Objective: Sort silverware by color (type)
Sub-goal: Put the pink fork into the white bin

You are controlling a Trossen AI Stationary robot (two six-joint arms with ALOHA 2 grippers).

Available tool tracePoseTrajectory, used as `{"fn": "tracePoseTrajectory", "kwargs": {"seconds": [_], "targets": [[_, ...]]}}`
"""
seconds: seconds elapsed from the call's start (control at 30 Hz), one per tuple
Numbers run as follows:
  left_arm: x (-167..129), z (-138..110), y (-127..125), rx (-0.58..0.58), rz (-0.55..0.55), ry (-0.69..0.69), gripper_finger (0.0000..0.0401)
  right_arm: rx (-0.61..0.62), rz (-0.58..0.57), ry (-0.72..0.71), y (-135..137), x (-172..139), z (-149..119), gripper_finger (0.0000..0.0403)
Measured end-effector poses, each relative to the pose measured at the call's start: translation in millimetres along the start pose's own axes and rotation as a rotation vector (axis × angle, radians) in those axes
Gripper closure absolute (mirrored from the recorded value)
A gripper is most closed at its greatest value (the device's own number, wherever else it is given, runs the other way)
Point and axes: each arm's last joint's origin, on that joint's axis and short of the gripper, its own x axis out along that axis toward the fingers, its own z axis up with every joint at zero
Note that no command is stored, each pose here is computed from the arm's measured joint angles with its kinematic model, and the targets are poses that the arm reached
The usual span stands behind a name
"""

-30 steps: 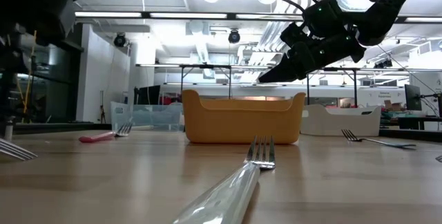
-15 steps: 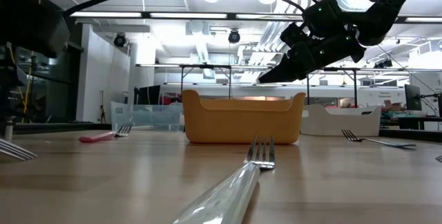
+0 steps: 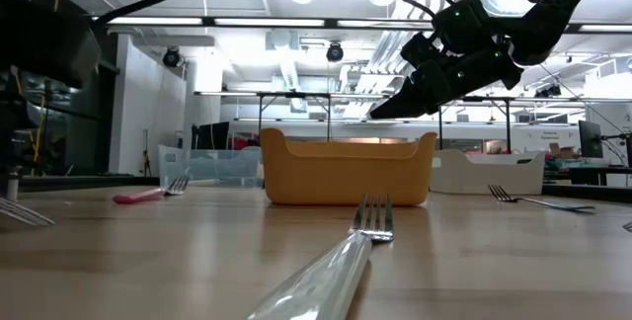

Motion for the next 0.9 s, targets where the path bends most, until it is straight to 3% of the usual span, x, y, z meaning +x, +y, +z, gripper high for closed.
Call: {"fn": "tracePoseTrajectory", "kwargs": {"seconds": [0.23, 0.53, 0.9], "targets": [[0, -1, 0, 0.008, -0.014, 0.022, 0.0389, 0.0, 0.0, 0.0, 0, 0, 0, 0.0403], [-21, 12, -9, 0.043, -0.01, 0.017, 0.0391, 0.0, 0.0, 0.0, 0, 0, 0, 0.0403], [-61, 31, 10, 0.005, -0.028, -0.23, 0.0392, 0.003, 0.002, 0.009, 0, 0, -1, 0.0403]]}}
